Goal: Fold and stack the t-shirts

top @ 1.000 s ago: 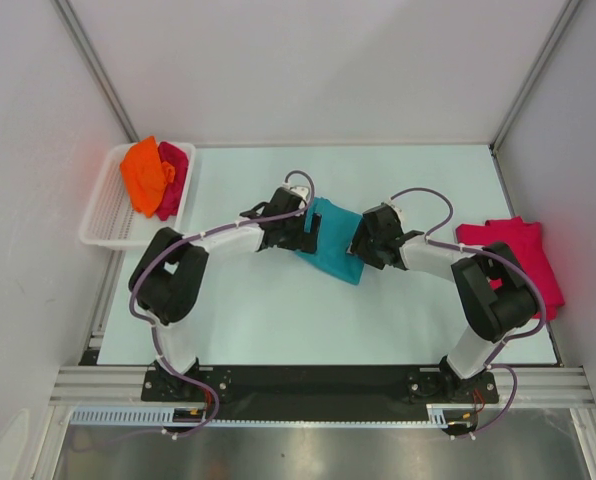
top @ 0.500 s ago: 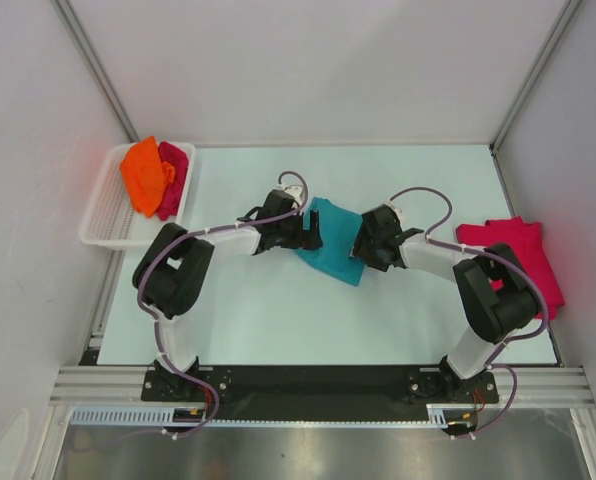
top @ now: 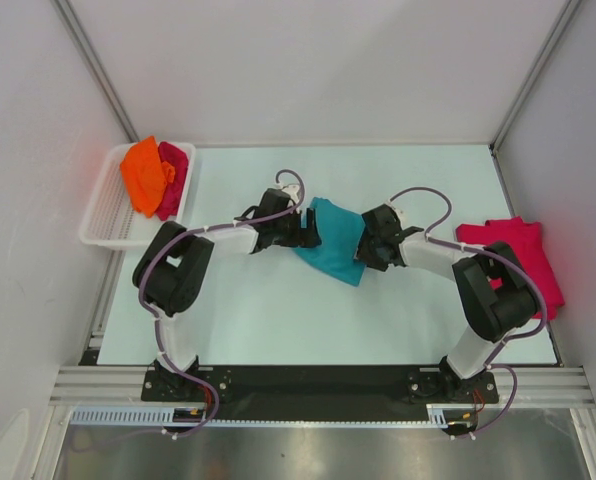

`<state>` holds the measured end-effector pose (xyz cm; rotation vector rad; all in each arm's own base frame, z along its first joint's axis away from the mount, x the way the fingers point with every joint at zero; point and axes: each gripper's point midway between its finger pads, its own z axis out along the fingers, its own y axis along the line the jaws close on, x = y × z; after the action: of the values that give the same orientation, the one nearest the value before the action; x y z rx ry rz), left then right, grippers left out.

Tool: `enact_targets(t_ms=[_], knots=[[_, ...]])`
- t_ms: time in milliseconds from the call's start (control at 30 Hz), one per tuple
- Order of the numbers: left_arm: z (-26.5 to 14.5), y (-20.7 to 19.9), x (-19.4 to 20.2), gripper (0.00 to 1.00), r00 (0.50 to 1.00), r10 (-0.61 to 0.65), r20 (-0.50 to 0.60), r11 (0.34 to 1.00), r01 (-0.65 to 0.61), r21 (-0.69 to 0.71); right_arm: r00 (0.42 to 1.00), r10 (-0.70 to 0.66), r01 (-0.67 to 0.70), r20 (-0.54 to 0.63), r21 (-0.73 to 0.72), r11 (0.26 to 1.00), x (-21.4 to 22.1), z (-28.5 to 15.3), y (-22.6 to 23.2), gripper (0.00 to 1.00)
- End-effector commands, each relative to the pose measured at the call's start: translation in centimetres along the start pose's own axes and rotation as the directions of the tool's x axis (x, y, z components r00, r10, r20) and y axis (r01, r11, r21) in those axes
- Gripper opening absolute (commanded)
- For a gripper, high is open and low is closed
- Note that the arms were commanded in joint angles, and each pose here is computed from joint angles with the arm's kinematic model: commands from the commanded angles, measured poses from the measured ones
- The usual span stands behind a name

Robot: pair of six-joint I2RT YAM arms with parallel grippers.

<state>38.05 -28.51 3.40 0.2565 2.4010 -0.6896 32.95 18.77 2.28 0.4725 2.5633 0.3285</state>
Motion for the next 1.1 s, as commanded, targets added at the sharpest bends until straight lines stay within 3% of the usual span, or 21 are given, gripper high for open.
enact_targets(t_ms=[0,133,333,600,700,800,833,867,900,933,1033,1067], knots=[[-0.8,0.4,2.6,0.81,0.995,-0.014,-0.103,1.0,0.015,0.003,0.99,-0.029,0.042,-0.14,0.087,0.995,4.3,1.5,-2.8,0.47],[-1.3,0.0,2.4,0.75,0.993,-0.023,-0.117,0.999,0.025,0.022,0.988,-0.025,0.037,-0.153,0.078,0.996,4.7,2.0,-2.7,0.49],[-1.7,-0.3,2.3,0.73,0.99,-0.027,-0.136,0.999,0.031,0.027,0.987,-0.016,0.027,-0.158,0.072,0.997,4.9,2.3,-2.6,0.64],[-1.0,-1.7,2.7,0.64,0.986,-0.067,-0.154,0.992,0.083,0.098,0.985,-0.018,0.028,-0.169,0.059,0.998,5.2,2.6,-2.4,0.64],[-0.8,-1.9,3.1,0.58,0.983,-0.084,-0.161,0.988,0.104,0.118,0.983,-0.02,0.028,-0.18,0.044,0.999,5.7,2.7,-2.4,0.55],[-0.6,-2.3,3.8,0.51,0.979,-0.095,-0.178,0.981,0.122,0.148,0.982,-0.026,0.03,-0.185,0.018,0.999,5.9,3.0,-2.2,0.36],[-0.6,-2.5,4.1,0.47,0.977,-0.099,-0.188,0.979,0.129,0.159,0.982,-0.024,0.029,-0.186,0.022,0.999,5.9,3.0,-2.3,0.23],[-0.6,-2.5,4.3,0.35,0.975,-0.105,-0.196,0.977,0.138,0.161,0.981,-0.021,0.027,-0.191,0.028,0.999,6.1,3.2,-2.4,0.08],[-0.5,-2.5,4.5,0.29,0.973,-0.11,-0.204,0.975,0.146,0.166,0.98,-0.015,0.024,-0.199,0.042,0.999,6.2,3.2,-2.7,0.0],[-0.5,-2.7,4.7,0.26,0.97,-0.112,-0.215,0.973,0.151,0.175,0.98,-0.016,0.025,-0.198,0.042,0.999,6.3,3.3,-2.7,0.0],[-0.4,-3.0,5.2,0.0,0.965,-0.119,-0.234,0.969,0.164,0.184,0.983,-0.02,0.031,-0.18,0.056,0.998,5.9,3.0,-2.8,0.0],[-0.5,-3.1,5.1,0.0,0.964,-0.123,-0.237,0.968,0.169,0.185,0.986,-0.023,0.034,-0.162,0.069,0.997,5.5,2.8,-2.9,0.0]])
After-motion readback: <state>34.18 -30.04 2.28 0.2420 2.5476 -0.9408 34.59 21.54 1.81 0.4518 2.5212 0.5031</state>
